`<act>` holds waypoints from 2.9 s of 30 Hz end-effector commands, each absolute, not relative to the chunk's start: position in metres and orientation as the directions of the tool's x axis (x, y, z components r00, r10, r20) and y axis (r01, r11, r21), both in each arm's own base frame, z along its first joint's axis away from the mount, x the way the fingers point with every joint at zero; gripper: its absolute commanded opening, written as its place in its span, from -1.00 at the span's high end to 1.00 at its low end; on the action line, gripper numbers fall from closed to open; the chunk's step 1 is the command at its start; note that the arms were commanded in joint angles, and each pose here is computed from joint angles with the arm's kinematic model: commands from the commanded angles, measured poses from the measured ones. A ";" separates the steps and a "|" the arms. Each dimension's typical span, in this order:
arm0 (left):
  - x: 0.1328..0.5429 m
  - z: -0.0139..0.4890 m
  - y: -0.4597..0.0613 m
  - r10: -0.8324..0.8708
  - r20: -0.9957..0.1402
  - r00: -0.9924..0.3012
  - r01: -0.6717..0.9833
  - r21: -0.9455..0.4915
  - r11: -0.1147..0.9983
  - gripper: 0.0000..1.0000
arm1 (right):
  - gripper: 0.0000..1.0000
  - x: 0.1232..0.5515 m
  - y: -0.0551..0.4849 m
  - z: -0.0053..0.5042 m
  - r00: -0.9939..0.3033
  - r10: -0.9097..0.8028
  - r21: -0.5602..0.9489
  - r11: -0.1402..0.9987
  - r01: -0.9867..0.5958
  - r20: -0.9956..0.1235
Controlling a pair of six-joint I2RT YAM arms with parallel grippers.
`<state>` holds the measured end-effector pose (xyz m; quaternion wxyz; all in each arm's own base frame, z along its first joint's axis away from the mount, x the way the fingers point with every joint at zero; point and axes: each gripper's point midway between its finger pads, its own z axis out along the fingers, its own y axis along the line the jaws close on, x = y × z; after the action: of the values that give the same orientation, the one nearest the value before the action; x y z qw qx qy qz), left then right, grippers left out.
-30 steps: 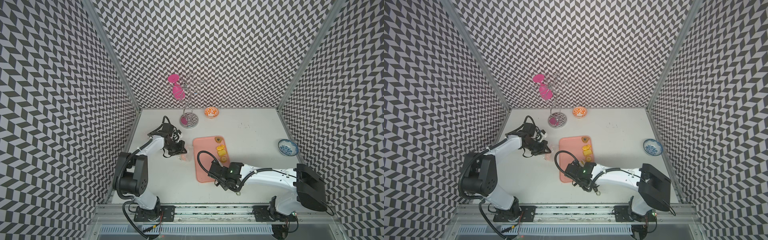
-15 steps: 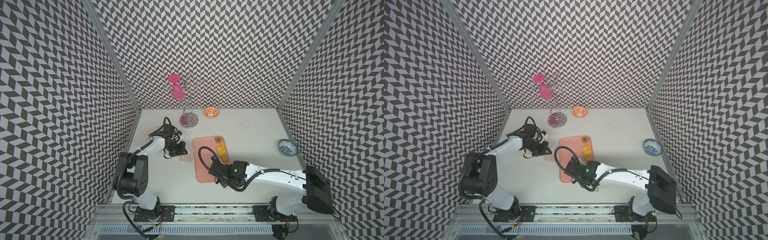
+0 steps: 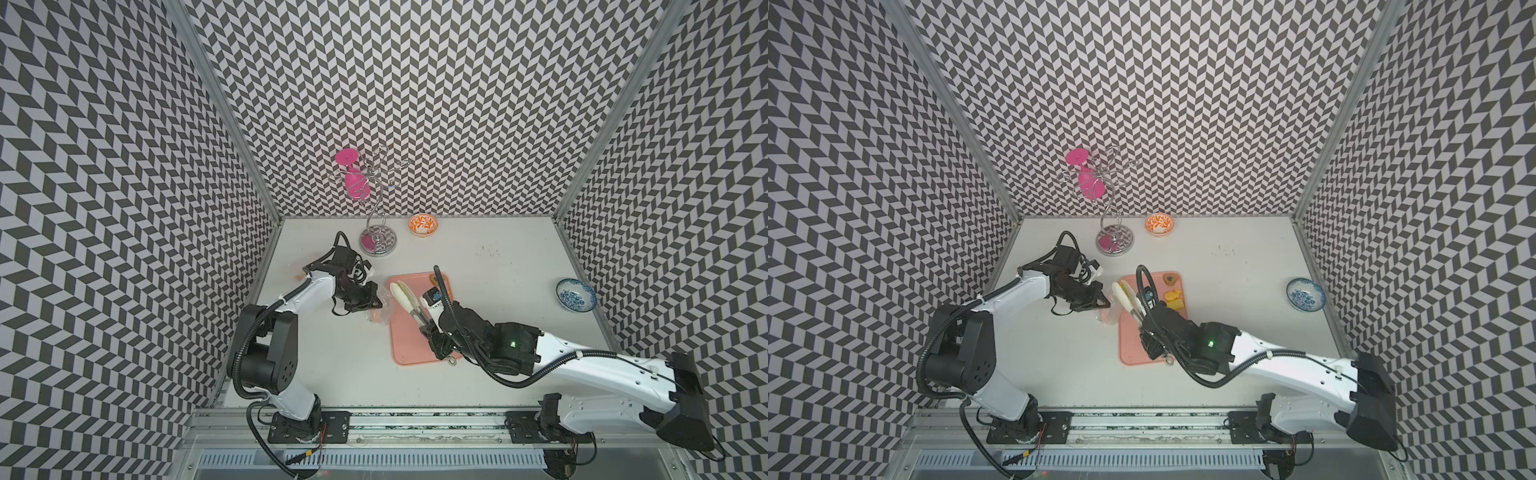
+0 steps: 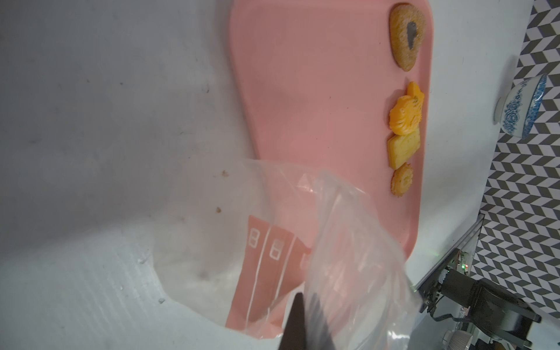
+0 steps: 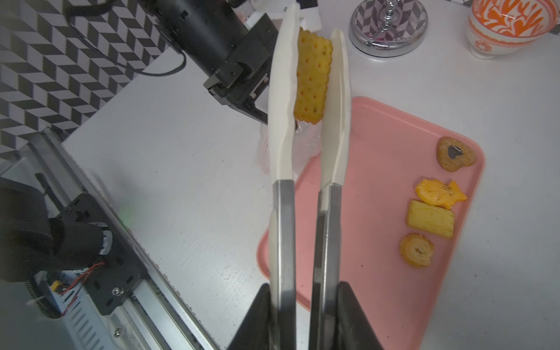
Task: Put the cookies into a resealable bag to prevent moisture
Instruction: Place the cookie in the ziploc bag, then pick up the cookie from the tray.
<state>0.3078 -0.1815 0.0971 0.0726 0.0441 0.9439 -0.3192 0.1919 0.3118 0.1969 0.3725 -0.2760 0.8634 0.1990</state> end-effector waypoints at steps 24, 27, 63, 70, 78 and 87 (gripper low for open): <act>0.301 0.124 -0.197 0.049 -0.183 -0.982 0.156 -0.639 0.753 0.94 | 0.38 0.218 0.345 0.167 -0.650 -0.287 0.370 0.634 -0.679 -0.704; 0.301 0.124 -0.195 0.048 -0.180 -0.983 0.153 -0.636 0.756 0.94 | 0.32 0.220 0.344 0.168 -0.654 -0.276 0.376 0.636 -0.674 -0.704; 0.317 0.118 -0.188 0.049 -0.193 -0.980 0.147 -0.533 0.833 0.94 | 0.14 0.237 0.195 0.131 -0.801 -0.206 0.059 0.956 -0.287 -0.563; 0.315 0.115 -0.189 0.058 -0.191 -0.980 0.153 -0.533 0.832 0.95 | 0.14 0.250 0.215 0.121 -0.787 -0.219 0.080 0.943 -0.322 -0.577; 0.310 0.108 -0.187 0.061 -0.177 -0.982 0.148 -0.534 0.832 0.95 | 0.13 0.265 0.220 0.105 -0.807 -0.236 0.068 0.945 -0.321 -0.541; 0.309 0.110 -0.188 0.061 -0.183 -0.981 0.152 -0.540 0.828 0.94 | 0.12 0.283 0.228 0.113 -0.782 -0.256 0.058 0.935 -0.349 -0.569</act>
<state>0.3091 -0.1845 0.1052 0.0708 0.0479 0.9564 -0.2792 0.2613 0.2096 0.0918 0.2463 -0.1546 0.9551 0.0573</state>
